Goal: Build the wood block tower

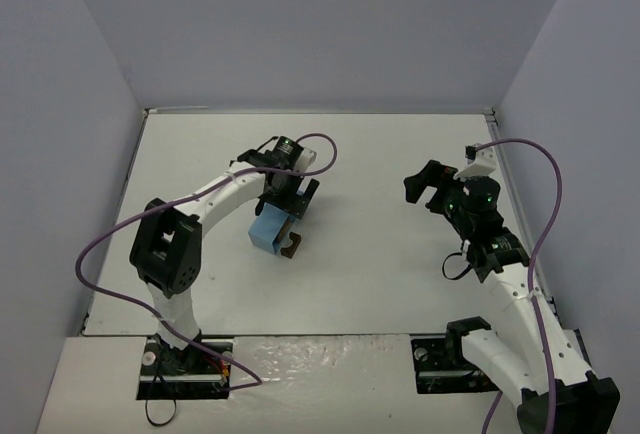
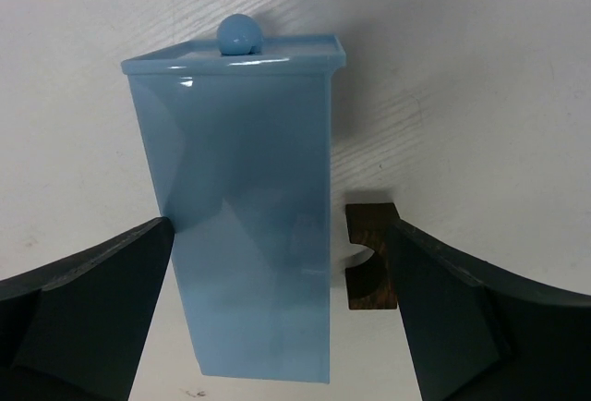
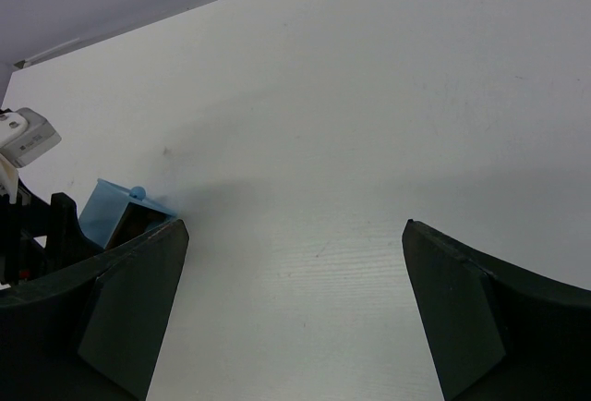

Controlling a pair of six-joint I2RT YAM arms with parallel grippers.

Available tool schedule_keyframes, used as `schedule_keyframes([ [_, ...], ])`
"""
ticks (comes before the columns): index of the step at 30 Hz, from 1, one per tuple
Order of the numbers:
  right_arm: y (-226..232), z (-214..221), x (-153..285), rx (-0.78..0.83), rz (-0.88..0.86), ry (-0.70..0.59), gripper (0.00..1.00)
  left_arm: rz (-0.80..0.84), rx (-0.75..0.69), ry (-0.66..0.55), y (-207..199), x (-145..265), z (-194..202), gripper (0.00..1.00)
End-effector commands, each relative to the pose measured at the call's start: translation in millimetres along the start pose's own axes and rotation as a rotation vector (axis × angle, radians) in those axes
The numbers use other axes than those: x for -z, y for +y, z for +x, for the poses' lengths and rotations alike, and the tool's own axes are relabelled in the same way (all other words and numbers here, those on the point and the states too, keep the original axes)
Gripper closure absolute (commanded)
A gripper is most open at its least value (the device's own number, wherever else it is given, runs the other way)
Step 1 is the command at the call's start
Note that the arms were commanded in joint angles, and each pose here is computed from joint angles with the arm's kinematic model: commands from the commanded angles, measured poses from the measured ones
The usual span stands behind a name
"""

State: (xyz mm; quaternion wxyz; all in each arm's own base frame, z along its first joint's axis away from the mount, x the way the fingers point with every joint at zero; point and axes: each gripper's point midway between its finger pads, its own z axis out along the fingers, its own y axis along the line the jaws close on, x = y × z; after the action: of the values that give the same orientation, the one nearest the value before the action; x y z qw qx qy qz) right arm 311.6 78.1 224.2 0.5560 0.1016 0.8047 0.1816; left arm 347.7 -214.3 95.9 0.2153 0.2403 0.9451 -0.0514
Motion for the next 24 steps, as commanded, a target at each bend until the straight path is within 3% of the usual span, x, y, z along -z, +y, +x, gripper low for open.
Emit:
schedule_keyframes([
  [1, 11, -21, 1, -0.008, -0.031, -0.067, 0.0, -0.043, 0.01, -0.047, 12, 1, -11, 0.03],
  [10, 10, -17, 0, -0.022, -0.03, -0.054, 0.0, -0.052, 0.028, -0.024, 21, -9, -5, 0.03],
  [12, 10, -16, -1, -0.022, -0.028, -0.052, 0.0, -0.043, 0.036, -0.029, 20, -8, -6, 0.09],
  [14, 8, -15, -1, -0.021, -0.022, -0.051, 0.0, -0.038, 0.037, -0.033, 19, -6, -7, 0.23],
  [21, 5, -17, -1, 0.007, -0.008, -0.057, 0.0, -0.029, 0.047, -0.039, 17, 0, -4, 0.88],
  [24, 3, -20, 1, 0.018, 0.003, -0.065, 0.0, -0.059, 0.055, -0.043, 21, 8, -2, 1.0],
])
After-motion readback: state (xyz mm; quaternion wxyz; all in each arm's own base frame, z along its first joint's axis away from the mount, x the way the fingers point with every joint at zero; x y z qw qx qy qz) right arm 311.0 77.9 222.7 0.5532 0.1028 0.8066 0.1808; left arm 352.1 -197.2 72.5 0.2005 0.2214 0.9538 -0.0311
